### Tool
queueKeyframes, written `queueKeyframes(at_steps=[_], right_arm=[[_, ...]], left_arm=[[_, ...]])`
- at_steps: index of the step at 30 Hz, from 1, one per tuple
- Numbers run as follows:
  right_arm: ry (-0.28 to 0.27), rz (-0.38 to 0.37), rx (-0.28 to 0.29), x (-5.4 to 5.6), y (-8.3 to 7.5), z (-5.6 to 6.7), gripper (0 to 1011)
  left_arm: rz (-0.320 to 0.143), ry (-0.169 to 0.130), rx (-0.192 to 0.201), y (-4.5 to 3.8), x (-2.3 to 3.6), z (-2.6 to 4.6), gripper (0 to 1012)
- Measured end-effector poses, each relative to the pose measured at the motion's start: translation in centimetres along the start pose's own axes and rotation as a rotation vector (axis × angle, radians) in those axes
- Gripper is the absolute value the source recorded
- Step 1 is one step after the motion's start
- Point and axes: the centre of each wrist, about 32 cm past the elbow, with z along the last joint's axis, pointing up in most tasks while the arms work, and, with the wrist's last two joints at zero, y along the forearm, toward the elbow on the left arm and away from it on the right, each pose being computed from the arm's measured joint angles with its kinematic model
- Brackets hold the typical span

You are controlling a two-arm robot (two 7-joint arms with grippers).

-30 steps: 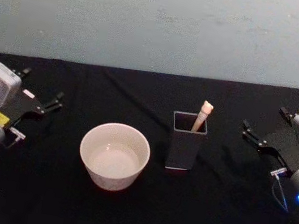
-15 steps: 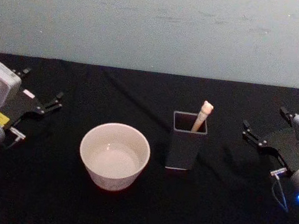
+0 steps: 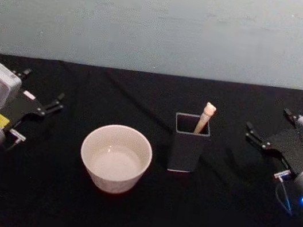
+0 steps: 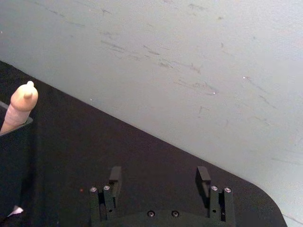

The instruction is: Pick up the stirring spoon with one hand, stir inside the cup, then place it back in its original position.

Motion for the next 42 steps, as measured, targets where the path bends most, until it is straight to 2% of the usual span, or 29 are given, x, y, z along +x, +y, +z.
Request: queueKeyframes(at_steps=[22,25,26,29,32,33,36,42], right_arm=[[0.008,0.016,0.009,0.1,-0.1,0.1,1002],[0.056,0.055,0.029,0.4,-0.5,0.7,1002],[0.056,0.055,0.029,0.4,-0.5,0.7,1000],[0.118,0.102,0.043,0.6,-0.8,1.1,1002],[0.211,0.174,0.052,1.0,-1.2,1.9,1000],[0.211,0.174,0.052,1.0,-1.2,1.9,1000],[0.292,0.253,0.051,1.3,-1.5,2.5,1002],[0.366,0.351,0.048,1.3,-1.4,3.0,1002]], left_arm=[[0.000,0.000,0.000,0.00,0.00,0.00,1001],[0.000,0.000,0.000,0.00,0.00,0.00,1001],[0.000,0.000,0.000,0.00,0.00,0.00,1001],[0.000,0.000,0.000,0.00,0.00,0.00,1001],[0.000,0.000,0.000,0.00,0.00,0.00,1001],[0.000,0.000,0.000,0.00,0.00,0.00,1001],[0.000,0.000,0.000,0.00,0.00,0.00,1001],[0.000,0.000,0.000,0.00,0.00,0.00,1001]])
